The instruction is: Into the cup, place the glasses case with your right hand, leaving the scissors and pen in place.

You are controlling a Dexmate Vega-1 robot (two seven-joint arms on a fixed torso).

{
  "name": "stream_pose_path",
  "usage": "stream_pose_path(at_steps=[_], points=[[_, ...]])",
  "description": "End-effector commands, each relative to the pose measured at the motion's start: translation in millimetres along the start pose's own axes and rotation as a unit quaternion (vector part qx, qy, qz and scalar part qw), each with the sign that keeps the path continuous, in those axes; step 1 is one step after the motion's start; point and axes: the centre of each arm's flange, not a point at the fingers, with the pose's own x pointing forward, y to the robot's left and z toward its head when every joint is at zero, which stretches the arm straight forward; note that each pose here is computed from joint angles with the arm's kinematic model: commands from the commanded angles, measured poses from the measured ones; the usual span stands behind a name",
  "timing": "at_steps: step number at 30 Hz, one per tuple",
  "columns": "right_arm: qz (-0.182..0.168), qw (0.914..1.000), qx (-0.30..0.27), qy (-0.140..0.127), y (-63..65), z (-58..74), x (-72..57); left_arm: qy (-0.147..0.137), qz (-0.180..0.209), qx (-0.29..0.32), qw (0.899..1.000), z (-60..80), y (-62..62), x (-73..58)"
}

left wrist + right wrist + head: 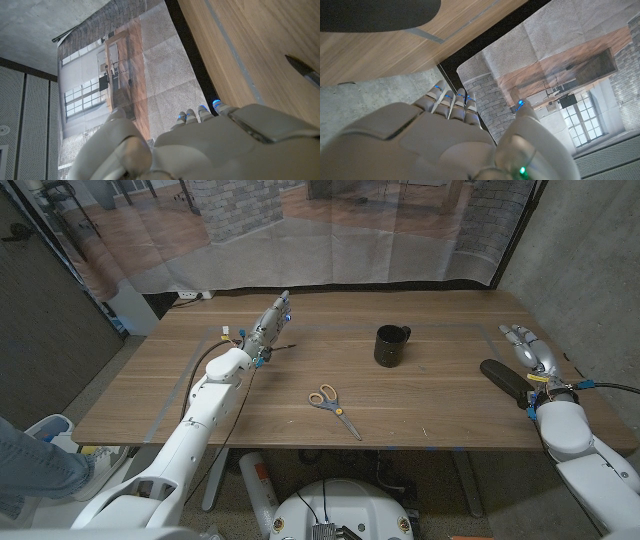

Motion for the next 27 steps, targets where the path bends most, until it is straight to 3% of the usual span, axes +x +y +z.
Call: stream_pose_path(at_steps=[1,9,27], points=[[-0.003,0.9993,-0.038,0.004,0.6,0.2,-4.4,-0.001,0.002,0.002,1.0,0.7,6.8,-4.8],[-0.003,0.9975,-0.07,0.004,-0.6,1.9,-7.4,-0.004,0.002,0.004,1.0,3.0,19.1,-14.5],[-0.004,0.9927,-0.12,0.011,2.4,4.2,-11.6,-0.003,0.002,0.004,1.0,-0.8,63.3,-39.3]])
